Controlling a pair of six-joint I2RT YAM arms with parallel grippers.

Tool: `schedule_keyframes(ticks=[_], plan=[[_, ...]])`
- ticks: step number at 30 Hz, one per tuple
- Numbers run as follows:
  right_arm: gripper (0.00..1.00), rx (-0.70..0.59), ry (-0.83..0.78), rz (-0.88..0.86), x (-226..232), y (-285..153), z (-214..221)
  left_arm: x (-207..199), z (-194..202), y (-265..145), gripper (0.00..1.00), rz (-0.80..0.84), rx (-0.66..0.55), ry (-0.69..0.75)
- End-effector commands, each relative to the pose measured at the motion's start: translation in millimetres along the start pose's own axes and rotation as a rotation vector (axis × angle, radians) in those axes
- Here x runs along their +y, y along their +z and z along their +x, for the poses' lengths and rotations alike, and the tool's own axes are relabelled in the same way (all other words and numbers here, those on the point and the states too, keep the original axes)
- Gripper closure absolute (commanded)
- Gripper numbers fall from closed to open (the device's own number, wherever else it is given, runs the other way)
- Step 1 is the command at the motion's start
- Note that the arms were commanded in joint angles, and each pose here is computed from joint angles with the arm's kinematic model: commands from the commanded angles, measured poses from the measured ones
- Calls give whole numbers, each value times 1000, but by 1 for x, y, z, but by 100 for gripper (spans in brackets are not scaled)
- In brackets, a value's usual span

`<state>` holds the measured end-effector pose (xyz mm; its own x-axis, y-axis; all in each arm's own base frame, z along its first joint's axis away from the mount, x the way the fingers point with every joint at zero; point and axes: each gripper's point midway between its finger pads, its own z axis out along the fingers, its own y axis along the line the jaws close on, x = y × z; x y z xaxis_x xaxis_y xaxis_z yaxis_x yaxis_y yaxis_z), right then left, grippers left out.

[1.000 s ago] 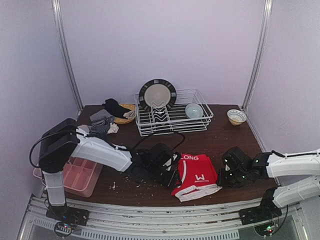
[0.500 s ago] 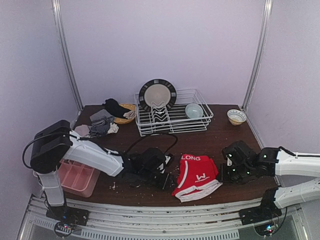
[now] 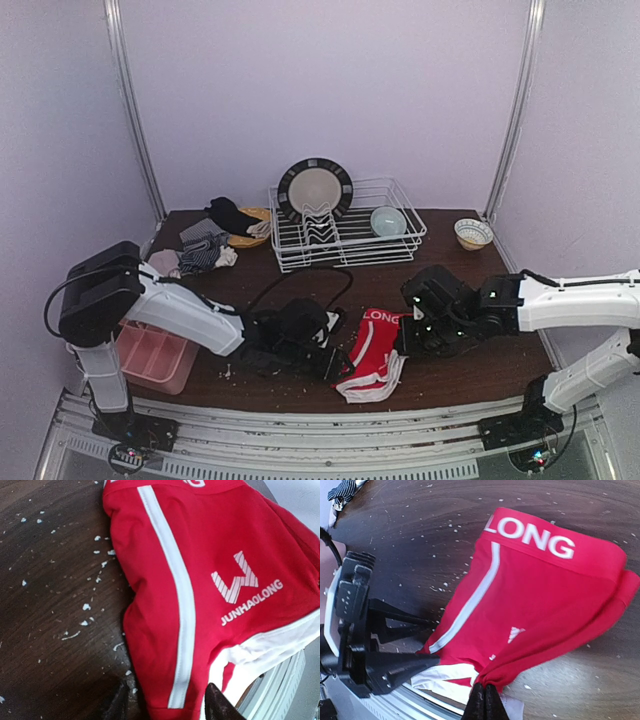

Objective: Roll the underwear
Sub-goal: Fold the underwear at the center of the board.

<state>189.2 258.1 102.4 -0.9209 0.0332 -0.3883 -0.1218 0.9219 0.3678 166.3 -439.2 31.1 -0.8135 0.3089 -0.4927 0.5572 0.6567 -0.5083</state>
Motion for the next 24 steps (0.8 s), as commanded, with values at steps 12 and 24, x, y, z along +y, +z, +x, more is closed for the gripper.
schedule_keyframes(ticks=[12, 24], plan=[[100, -3, -26, -71, 57, 33, -14, 23, 29, -7, 51, -44, 19, -47], [100, 64, -52, -147, 92, 59, -3, 30, 48, 0, 65, -36, 53, -66]])
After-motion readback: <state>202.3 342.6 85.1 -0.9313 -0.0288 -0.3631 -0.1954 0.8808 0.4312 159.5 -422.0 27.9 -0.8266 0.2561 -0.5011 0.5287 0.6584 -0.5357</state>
